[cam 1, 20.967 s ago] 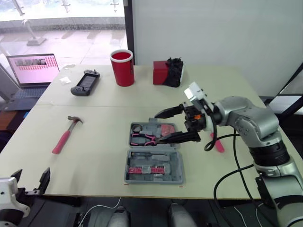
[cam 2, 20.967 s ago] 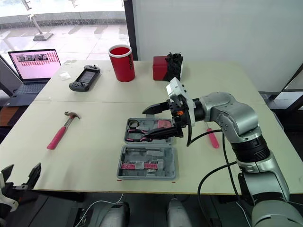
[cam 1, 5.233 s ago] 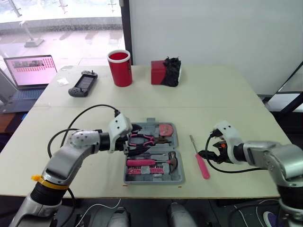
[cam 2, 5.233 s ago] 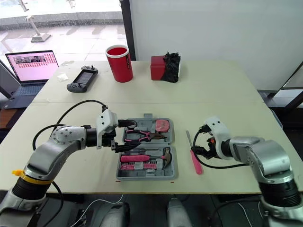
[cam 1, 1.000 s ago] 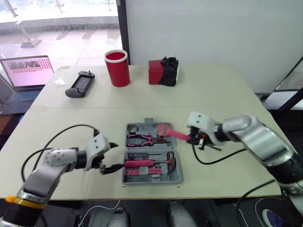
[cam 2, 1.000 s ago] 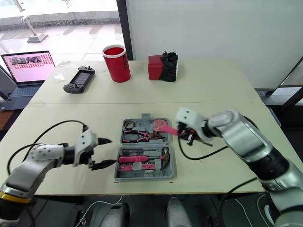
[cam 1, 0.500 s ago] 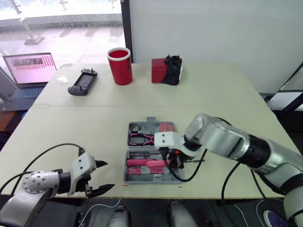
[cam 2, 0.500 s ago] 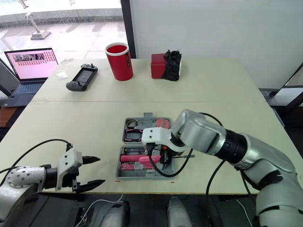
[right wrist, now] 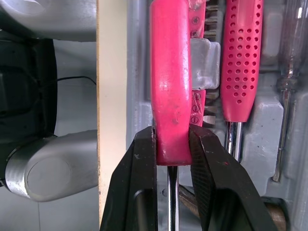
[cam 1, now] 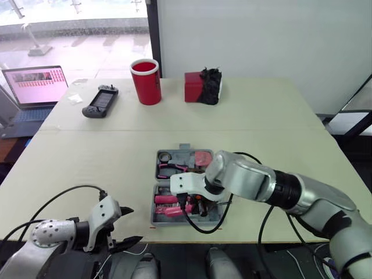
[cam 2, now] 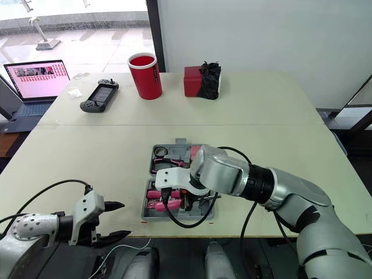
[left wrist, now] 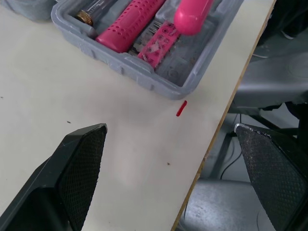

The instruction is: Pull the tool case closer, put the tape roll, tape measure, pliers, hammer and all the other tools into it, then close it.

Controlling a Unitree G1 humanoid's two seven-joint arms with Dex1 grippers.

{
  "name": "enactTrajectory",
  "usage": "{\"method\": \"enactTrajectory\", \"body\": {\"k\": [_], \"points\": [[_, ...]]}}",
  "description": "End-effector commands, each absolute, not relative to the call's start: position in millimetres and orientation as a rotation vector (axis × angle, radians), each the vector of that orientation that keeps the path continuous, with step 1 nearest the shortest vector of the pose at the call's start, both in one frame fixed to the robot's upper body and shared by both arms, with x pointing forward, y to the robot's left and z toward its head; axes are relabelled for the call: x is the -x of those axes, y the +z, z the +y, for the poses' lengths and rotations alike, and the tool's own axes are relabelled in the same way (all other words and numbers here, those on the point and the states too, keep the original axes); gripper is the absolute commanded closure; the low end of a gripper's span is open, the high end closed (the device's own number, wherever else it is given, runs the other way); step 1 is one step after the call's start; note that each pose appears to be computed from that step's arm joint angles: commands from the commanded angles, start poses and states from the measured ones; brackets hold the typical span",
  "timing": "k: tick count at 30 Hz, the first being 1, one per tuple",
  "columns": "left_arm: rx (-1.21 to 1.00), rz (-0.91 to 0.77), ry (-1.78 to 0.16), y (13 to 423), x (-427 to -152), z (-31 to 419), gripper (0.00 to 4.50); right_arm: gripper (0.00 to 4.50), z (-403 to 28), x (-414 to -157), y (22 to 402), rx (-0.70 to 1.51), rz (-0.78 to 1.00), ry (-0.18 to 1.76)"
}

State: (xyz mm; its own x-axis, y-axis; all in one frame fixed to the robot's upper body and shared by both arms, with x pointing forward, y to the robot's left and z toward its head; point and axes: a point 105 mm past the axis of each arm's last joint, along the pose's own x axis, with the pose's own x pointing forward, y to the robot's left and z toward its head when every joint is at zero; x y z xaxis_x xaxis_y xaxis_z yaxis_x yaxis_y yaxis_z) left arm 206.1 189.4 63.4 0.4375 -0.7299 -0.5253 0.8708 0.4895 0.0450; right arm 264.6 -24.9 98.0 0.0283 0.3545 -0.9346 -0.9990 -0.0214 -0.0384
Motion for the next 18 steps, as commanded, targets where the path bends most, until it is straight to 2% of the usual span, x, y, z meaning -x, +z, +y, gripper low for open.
{"method": "enactTrajectory", "body": {"k": [1,18], "points": [[-0.35,0.465,-1.027,69,-205,187,0.0,4.1,-16,-260,91,0.953,0.888,1.365],[-0.374,0.515,-1.024,62,-194,196,0.0,4.1,6,-248,81,0.891,0.865,1.43]]}}
